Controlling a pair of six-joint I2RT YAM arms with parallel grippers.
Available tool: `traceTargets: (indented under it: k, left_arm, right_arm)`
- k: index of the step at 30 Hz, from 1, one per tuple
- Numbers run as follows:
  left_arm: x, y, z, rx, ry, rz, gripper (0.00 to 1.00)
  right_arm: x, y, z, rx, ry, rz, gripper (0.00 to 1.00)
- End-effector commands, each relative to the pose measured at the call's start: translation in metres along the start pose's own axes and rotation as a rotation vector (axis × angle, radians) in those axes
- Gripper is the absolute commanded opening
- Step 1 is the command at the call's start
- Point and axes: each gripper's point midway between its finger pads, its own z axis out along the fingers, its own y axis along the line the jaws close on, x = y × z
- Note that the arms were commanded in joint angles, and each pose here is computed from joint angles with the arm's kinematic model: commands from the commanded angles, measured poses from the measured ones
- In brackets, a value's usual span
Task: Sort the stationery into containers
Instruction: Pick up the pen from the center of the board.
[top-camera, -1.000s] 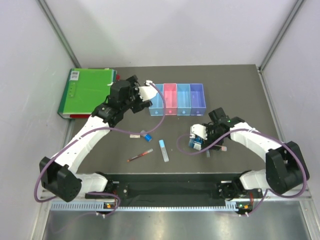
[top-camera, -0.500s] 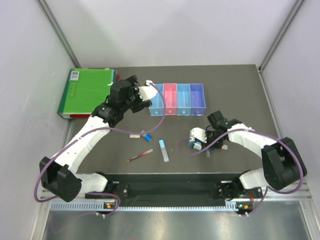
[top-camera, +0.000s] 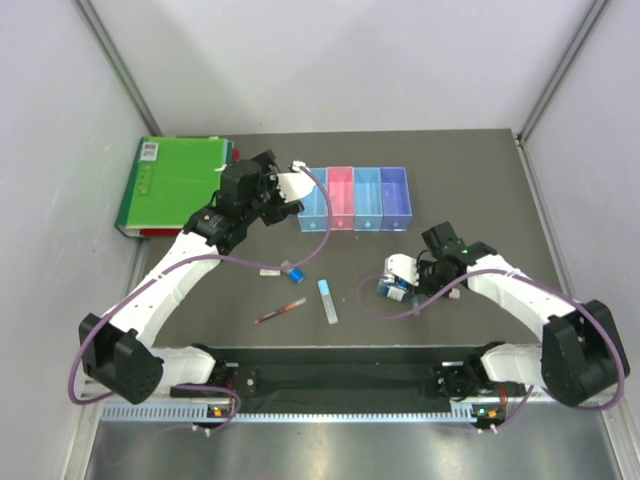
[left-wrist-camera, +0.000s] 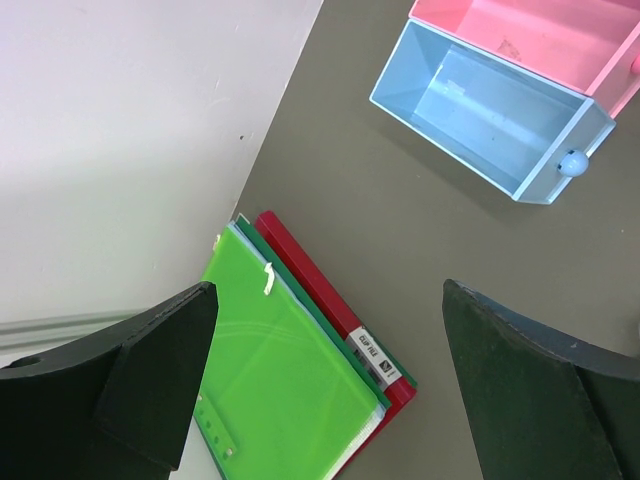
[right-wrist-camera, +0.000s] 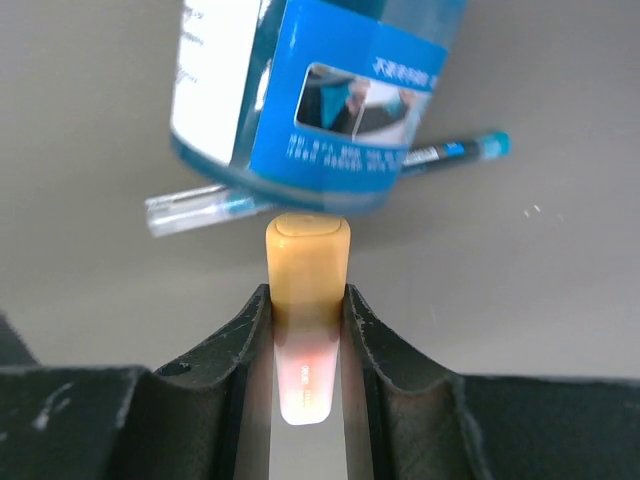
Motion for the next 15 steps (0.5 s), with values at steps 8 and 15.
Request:
traceTargets:
  k: [8, 15]
  left_arm:
    - [-0.014, 0.014, -0.005, -0.071, -0.062, -0.030, 0.99]
    - [-0.017, 0.016, -0.006, -0.078, -0.077, -0.038, 0.99]
  right_arm:
    - [-0.040, -0.029, -0.063, 0.147, -0.136, 0.055, 0.00]
    - [-0.083, -0.071, -0.083, 0.192, -0.242, 0.181, 0.00]
